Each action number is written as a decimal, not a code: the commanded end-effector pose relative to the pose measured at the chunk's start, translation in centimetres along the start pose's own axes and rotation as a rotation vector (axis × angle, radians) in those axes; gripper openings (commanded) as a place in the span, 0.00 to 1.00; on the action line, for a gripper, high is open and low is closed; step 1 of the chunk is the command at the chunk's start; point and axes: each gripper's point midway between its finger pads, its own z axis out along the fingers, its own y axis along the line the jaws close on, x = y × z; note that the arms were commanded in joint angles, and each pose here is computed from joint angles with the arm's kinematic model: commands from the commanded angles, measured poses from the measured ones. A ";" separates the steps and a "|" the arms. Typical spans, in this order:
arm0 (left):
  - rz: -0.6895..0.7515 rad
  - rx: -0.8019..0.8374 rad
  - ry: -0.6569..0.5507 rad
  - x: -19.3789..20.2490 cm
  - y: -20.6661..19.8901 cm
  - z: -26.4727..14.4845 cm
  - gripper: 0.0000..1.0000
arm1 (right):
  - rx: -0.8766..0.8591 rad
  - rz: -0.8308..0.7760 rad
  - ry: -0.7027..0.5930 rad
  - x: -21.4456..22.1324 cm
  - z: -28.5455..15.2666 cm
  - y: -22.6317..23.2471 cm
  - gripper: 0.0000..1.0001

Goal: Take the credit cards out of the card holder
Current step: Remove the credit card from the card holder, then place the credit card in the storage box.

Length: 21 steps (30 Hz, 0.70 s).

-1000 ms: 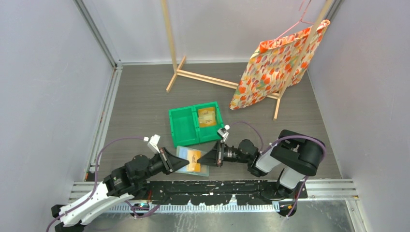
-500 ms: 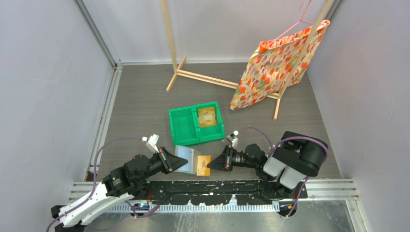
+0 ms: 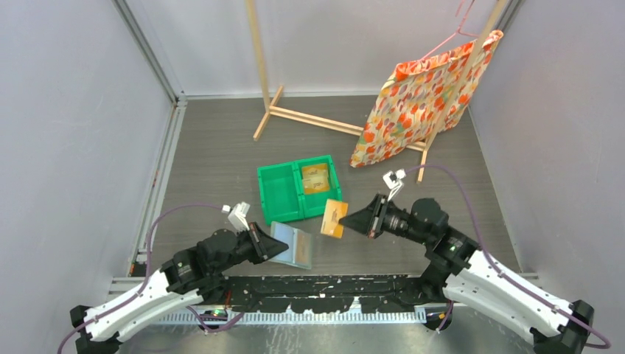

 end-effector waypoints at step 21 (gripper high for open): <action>0.001 0.052 0.027 0.1 -2.4 2.9 0.01 | 0.772 -0.602 0.360 -8.8 3.6 -7.6 0.01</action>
